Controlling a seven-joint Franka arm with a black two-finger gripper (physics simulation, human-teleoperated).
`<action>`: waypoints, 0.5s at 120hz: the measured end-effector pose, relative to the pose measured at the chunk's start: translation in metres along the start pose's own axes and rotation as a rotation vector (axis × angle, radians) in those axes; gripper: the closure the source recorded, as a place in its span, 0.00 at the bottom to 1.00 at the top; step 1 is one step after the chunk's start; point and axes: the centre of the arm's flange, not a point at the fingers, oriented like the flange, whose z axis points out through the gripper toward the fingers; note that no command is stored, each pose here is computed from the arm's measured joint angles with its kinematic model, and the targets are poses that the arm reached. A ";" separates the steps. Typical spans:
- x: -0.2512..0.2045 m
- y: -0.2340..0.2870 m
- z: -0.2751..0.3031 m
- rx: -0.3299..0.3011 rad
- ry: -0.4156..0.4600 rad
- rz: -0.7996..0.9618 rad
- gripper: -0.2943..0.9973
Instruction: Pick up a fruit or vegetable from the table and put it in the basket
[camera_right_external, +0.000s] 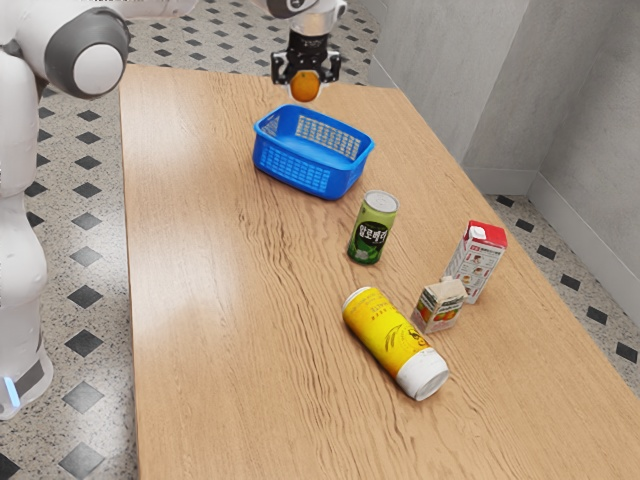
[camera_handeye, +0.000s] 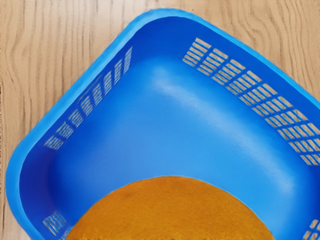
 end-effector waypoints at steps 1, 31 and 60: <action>0.002 0.000 0.001 0.002 -0.001 -0.001 0.50; -0.002 0.014 0.012 0.018 -0.020 0.071 0.37; 0.000 0.002 -0.001 -0.011 -0.034 0.082 0.25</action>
